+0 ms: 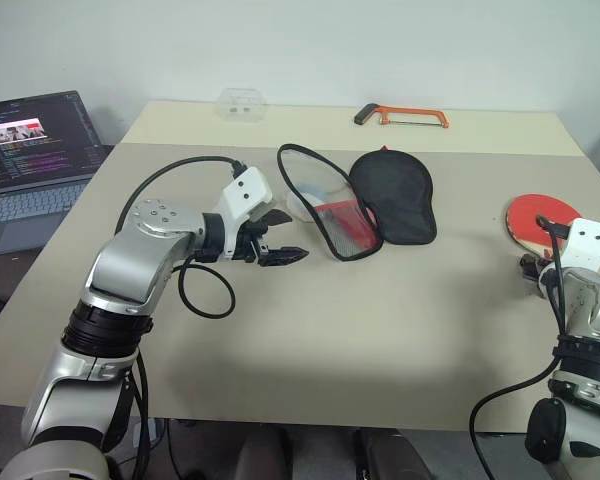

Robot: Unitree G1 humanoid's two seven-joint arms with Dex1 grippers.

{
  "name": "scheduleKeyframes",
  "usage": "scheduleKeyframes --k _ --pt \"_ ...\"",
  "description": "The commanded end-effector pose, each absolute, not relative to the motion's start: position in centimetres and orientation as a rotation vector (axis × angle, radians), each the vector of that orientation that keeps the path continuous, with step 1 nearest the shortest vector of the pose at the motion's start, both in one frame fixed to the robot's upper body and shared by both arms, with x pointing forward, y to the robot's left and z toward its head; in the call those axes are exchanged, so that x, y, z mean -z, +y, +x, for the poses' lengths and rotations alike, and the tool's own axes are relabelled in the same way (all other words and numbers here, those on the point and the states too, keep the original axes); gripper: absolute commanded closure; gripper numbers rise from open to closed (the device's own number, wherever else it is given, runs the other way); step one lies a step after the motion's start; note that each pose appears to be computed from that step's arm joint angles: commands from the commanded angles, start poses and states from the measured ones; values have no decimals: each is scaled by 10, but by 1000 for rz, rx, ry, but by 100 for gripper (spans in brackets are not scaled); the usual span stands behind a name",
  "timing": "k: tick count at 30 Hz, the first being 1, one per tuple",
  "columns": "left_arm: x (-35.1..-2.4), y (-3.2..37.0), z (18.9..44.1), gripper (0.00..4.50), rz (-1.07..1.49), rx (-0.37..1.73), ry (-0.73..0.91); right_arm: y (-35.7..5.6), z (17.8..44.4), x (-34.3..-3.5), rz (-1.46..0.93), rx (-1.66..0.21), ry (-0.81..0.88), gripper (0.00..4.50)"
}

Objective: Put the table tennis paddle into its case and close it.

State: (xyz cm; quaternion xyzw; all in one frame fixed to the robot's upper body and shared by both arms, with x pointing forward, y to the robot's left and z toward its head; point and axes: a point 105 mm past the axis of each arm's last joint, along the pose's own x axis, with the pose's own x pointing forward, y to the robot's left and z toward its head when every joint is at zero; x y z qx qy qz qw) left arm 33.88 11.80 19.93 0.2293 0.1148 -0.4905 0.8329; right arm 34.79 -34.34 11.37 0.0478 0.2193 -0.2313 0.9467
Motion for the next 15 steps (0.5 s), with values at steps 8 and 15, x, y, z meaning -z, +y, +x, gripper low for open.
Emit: scheduleKeyframes --k 8,15 --pt "-209 117 340 57 508 1015 203 -325 363 -147 77 399 317 349" --pt "-208 121 342 57 505 985 206 -280 387 -192 94 264 186 349"
